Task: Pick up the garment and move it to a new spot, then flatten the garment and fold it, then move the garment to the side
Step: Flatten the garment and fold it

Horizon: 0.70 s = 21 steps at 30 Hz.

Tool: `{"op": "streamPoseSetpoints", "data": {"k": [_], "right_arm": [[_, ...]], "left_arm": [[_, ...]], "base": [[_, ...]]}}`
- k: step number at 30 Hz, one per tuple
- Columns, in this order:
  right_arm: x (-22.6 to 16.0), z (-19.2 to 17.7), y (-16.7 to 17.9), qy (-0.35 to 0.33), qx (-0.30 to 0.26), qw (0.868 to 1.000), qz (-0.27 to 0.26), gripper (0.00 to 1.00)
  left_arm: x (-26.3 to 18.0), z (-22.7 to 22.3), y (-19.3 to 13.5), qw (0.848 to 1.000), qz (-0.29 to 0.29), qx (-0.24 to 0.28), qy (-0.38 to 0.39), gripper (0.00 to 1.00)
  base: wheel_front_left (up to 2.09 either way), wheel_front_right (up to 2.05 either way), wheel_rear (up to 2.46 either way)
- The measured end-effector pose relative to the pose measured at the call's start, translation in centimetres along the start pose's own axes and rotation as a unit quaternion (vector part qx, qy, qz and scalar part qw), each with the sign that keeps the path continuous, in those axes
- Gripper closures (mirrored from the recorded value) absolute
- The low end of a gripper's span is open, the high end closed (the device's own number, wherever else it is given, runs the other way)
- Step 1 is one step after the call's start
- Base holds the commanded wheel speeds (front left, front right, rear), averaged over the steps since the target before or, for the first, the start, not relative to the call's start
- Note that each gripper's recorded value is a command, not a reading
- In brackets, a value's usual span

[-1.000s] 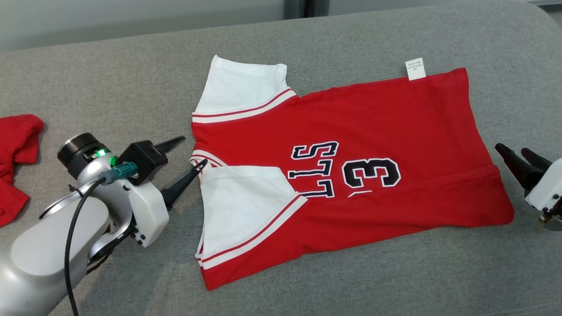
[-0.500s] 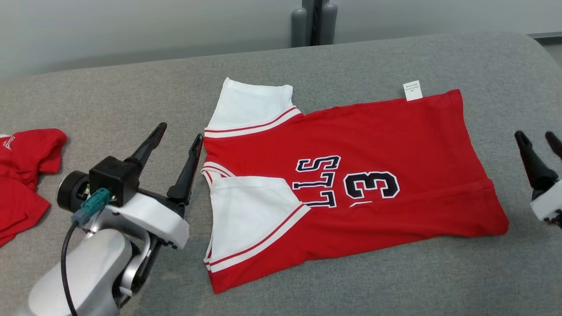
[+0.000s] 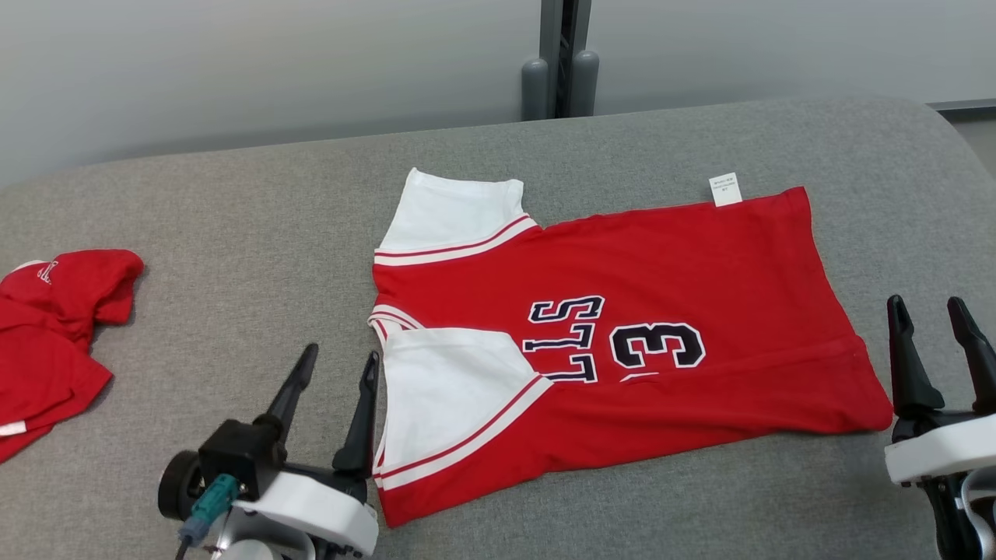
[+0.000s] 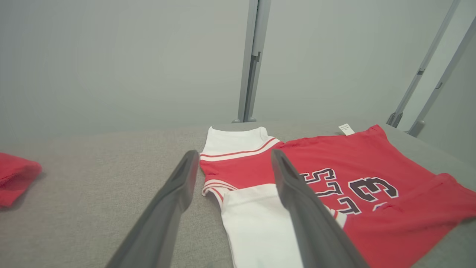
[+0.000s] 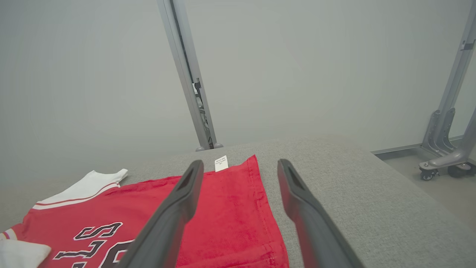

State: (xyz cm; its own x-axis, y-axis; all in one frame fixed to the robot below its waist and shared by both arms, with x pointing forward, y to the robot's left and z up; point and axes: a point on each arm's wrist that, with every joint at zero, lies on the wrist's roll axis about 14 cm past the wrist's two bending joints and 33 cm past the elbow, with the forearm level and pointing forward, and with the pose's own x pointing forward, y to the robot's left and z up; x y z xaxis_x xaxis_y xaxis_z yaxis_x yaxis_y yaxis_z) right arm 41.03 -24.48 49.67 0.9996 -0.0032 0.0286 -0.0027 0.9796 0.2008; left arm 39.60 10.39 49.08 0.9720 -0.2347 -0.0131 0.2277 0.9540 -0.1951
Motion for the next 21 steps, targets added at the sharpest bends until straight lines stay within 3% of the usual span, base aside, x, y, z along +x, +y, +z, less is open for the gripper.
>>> {"op": "streamPoseSetpoints", "data": {"k": [8, 14, 21], "right_arm": [[-1.6, -1.0, 1.1, 0.004, -0.015, 1.000, -0.003, 0.00], [-2.1, -1.2, 0.8, 0.006, -0.014, 1.000, -0.010, 0.00], [-2.4, -1.3, 0.1, 0.009, -0.014, 1.000, -0.022, 0.00]], "left_arm": [[-3.0, -6.4, -1.0, 0.996, 0.006, -0.025, 0.088, 0.00], [-4.8, -12.4, -0.5, 0.982, 0.031, -0.030, 0.186, 0.00], [-4.0, -13.9, -0.1, 0.975, 0.040, -0.023, 0.218, 0.00]], "base": [[0.00, 0.00, 0.00], [0.00, 0.00, 0.00], [0.00, 0.00, 0.00]]}}
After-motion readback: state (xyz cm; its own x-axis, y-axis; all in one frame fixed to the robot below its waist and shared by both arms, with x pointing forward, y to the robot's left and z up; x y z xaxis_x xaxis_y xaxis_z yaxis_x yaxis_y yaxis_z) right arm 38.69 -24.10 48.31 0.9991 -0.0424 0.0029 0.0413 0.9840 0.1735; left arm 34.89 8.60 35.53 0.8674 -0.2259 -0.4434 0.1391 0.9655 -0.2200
